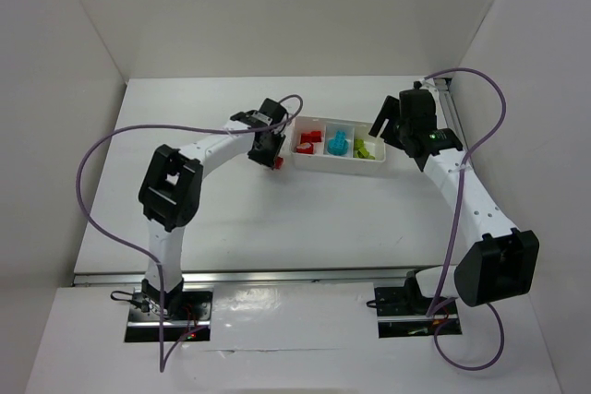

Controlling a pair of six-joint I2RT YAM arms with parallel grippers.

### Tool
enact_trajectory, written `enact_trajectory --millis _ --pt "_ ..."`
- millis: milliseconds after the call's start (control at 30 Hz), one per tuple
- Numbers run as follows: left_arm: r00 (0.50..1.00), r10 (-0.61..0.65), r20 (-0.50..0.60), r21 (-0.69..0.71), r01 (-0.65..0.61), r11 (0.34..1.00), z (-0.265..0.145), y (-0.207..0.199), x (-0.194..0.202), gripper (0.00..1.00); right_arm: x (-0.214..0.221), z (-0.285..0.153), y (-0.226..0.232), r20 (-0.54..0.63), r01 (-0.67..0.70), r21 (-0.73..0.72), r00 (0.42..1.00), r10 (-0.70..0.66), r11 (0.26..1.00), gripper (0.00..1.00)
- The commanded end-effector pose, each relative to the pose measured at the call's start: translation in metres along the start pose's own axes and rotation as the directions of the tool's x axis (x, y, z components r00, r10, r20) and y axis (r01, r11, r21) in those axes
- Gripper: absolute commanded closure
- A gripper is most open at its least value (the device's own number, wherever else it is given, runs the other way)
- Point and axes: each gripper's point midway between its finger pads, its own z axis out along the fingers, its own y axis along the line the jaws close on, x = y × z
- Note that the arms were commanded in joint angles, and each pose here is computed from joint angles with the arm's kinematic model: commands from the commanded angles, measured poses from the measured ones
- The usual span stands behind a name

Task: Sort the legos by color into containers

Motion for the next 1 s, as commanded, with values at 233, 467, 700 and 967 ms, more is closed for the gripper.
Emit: enact_trajectory --millis 233,467,700,967 --pt "0.994 -0.092 0.054 0.147 0.083 0.986 -0.075 0.008 -0.001 1.00 -0.016 -0.006 0.029 0.019 0.015 -0.115 1.000 -0.012 0.993 0.21" --pt "0.977 -0.126 0.174 0.544 0.012 0.839 -0.161 -0.024 -0.014 1.00 0.004 -0.045 0.132 -0.077 0.082 -0.693 0.979 -0.187 0.716 0.21" --pt "0.948 -0.187 0.256 0.695 -0.046 0.718 -0.206 -0.035 -0.044 1.00 0.007 -0.064 0.180 -0.129 0.051 -0.816 0.955 -0.268 0.576 0.17" --pt "0.917 -0.241 0.318 0.649 -0.025 0.761 -0.213 -0.043 -0.063 1.00 0.042 -0.062 0.223 -0.209 -0.037 -0.794 0.954 -0.215 0.607 0.17"
